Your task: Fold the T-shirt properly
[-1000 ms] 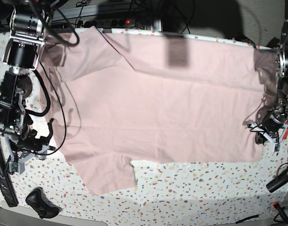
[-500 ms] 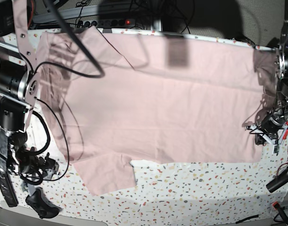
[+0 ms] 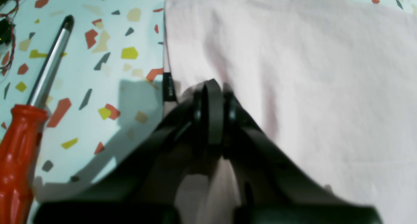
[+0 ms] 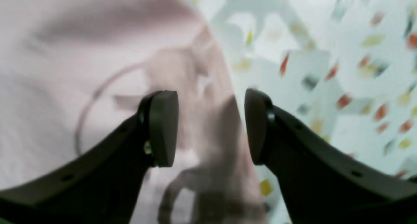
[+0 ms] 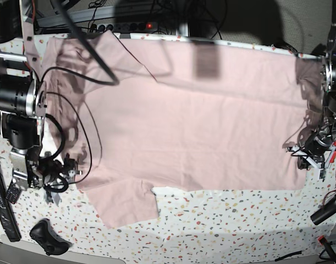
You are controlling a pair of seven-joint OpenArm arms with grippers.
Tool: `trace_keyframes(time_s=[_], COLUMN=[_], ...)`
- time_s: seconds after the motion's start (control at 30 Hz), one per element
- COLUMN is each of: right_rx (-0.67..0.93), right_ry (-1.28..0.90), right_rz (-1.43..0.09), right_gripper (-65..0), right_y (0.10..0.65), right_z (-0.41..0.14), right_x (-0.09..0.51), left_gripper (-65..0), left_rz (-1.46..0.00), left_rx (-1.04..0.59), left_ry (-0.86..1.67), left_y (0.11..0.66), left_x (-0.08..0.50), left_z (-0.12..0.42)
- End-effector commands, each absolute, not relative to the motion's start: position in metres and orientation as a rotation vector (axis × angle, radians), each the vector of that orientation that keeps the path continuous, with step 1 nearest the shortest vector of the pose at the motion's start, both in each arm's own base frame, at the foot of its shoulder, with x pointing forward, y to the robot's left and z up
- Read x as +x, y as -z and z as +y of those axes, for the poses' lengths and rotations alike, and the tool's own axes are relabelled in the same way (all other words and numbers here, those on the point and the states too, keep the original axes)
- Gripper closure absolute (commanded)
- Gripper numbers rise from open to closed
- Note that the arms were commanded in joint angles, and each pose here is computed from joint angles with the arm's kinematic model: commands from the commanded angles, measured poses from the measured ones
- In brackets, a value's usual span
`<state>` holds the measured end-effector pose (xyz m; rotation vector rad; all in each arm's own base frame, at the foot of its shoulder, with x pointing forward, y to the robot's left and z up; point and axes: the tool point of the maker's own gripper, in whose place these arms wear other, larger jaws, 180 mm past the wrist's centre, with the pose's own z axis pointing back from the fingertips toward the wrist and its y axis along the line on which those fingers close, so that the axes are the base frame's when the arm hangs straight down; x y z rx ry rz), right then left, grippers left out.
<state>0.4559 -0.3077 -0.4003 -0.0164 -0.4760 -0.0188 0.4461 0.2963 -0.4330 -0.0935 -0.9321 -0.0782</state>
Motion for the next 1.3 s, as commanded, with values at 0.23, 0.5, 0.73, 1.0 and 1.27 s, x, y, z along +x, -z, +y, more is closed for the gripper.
trace_keyframes(time_s=[0.23,0.5,0.73,1.0,1.27], right_rx=[-0.026,-0.088,-0.022,-0.025,-0.047], right_ry=[0.040,-0.008,-0.137,-0.197,-0.263], right_rz=[-0.535,-0.548,-0.631,-0.730,-0.807], right_gripper=[-19.1,0.0,0.0,0.0,0.0], right_y=[0.382,0.390,0.373,0.351,0.334], right_z=[-0.319,-0.328,-0.306,-0.289,-0.274], right_x=[0.470,0.466,0.480,0.483,0.473], left_gripper=[0.0,0.0,0.0,0.0,0.0], left_rz=[-0.934,-1.001,-1.096,-1.169,-1.224], left_rx=[-0.078,-0.109,-0.179,-0.220,-0.192], left_ry=[0.089,0.005,-0.017,-0.106,0.056], left_y=[0.425,0.414,0.388,0.354,0.332], left_x=[0.452,0.459,0.473,0.490,0.489], left_z=[0.302,0.305,0.302,0.314,0.303])
